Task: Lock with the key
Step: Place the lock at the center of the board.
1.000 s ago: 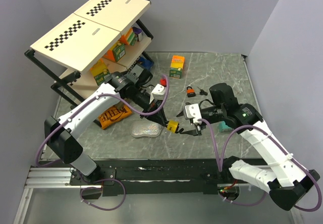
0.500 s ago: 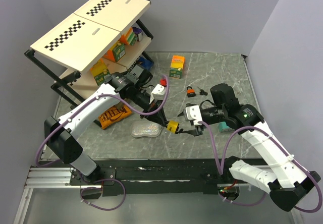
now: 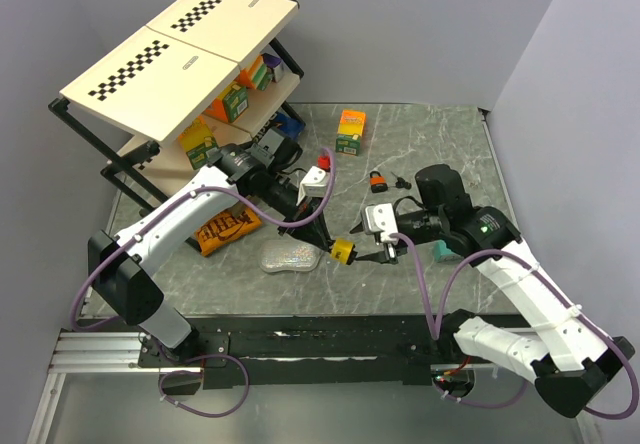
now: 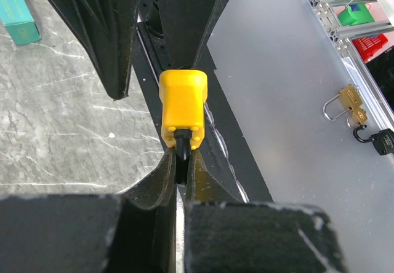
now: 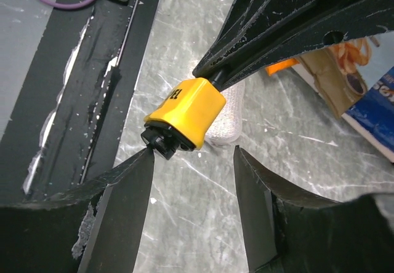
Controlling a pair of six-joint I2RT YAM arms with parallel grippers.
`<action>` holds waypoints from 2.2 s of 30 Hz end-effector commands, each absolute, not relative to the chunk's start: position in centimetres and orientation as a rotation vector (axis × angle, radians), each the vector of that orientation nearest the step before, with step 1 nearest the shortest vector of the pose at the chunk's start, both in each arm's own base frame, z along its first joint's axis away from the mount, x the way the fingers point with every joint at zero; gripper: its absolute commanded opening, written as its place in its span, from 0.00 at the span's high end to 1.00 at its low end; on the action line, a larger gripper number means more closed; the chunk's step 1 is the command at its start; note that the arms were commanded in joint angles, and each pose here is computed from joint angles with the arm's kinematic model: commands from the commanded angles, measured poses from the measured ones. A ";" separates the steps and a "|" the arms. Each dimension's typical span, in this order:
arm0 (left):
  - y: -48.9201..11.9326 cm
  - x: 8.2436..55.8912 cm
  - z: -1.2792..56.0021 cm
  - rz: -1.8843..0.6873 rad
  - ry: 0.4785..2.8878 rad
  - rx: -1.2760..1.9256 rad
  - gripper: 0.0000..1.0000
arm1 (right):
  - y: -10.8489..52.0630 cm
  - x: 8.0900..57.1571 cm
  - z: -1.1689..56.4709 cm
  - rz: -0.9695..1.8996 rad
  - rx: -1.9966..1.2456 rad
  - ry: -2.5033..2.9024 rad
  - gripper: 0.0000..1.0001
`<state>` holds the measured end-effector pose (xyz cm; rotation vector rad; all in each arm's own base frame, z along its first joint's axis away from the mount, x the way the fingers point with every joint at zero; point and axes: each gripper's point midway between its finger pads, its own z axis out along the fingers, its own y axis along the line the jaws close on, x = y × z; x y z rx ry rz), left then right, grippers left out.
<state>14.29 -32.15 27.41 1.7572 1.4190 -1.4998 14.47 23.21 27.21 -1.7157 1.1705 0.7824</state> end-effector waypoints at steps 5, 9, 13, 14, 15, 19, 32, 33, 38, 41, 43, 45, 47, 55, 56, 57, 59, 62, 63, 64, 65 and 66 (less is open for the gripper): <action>-32.4 13.1 30.2 -1.536 1.258 1.749 0.99 | 25.3 16.1 29.9 0.813 -1.623 1.119 0.42; -32.4 12.9 30.1 -1.531 1.258 1.758 0.99 | 25.8 16.5 30.3 0.825 -1.607 1.122 0.43; -32.4 12.7 30.1 -1.534 1.250 1.771 0.99 | 26.2 17.2 30.7 0.820 -1.605 1.104 0.44; -32.5 12.7 30.0 -1.539 1.253 1.773 0.99 | 26.3 17.4 31.1 0.812 -1.602 1.093 0.45; -32.4 12.6 30.0 -1.541 1.252 1.778 0.99 | 26.3 17.5 31.3 0.808 -1.599 1.089 0.45; -32.4 12.5 29.9 -1.550 1.249 1.785 0.99 | 26.8 18.3 32.4 0.807 -1.572 1.070 0.47; -32.5 13.7 29.9 -1.572 1.308 1.745 0.99 | 26.9 19.0 33.5 0.831 -1.486 1.111 0.48; -32.4 14.1 29.6 -1.583 1.359 1.709 0.99 | 26.4 19.4 33.2 0.817 -1.468 1.147 0.47; -32.4 18.8 30.5 -1.486 1.615 1.419 0.99 | 22.5 20.0 29.3 0.760 -1.435 1.392 0.27; -32.7 19.3 29.9 -1.460 1.675 1.388 0.99 | 19.7 20.5 27.0 0.643 -1.418 1.497 0.18; -32.9 19.3 29.1 -1.474 1.746 1.377 0.99 | 18.2 20.7 26.3 0.577 -1.401 1.535 0.13; -33.2 20.0 28.8 -1.467 1.791 1.344 0.99 | 17.2 20.4 26.1 0.528 -1.394 1.563 0.10; -33.7 20.7 28.2 -1.488 1.910 1.242 0.99 | 16.9 20.2 26.1 0.504 -1.401 1.556 0.07; -36.4 22.9 27.5 -1.539 2.203 0.903 0.99 | 19.1 21.7 26.1 0.385 -1.397 1.502 0.05; -36.5 22.9 27.5 -1.536 2.207 0.902 0.99 | 19.4 21.7 25.9 0.394 -1.406 1.507 0.05; -36.7 22.9 27.6 -1.530 2.203 0.903 0.99 | 19.7 22.0 25.5 0.401 -1.419 1.513 0.05; -36.7 22.9 27.6 -1.528 2.206 0.900 0.99 | 20.3 22.4 25.6 0.399 -1.437 1.461 0.05; -36.9 22.5 27.1 -1.540 2.223 0.906 0.99 | 21.6 21.8 25.5 0.456 -1.512 1.347 0.06; -36.9 22.4 27.0 -1.541 2.229 0.911 0.99 | 21.9 21.7 25.2 0.475 -1.532 1.330 0.07; -36.9 22.4 27.0 -1.538 2.232 0.911 0.99 | 22.3 21.6 25.1 0.486 -1.551 1.304 0.08; -36.9 22.4 26.9 -1.542 2.237 0.910 0.99 | 22.7 21.7 25.0 0.507 -1.557 1.292 0.10; -36.9 22.3 26.9 -1.540 2.241 0.908 0.99 | 22.9 21.8 25.1 0.511 -1.557 1.289 0.12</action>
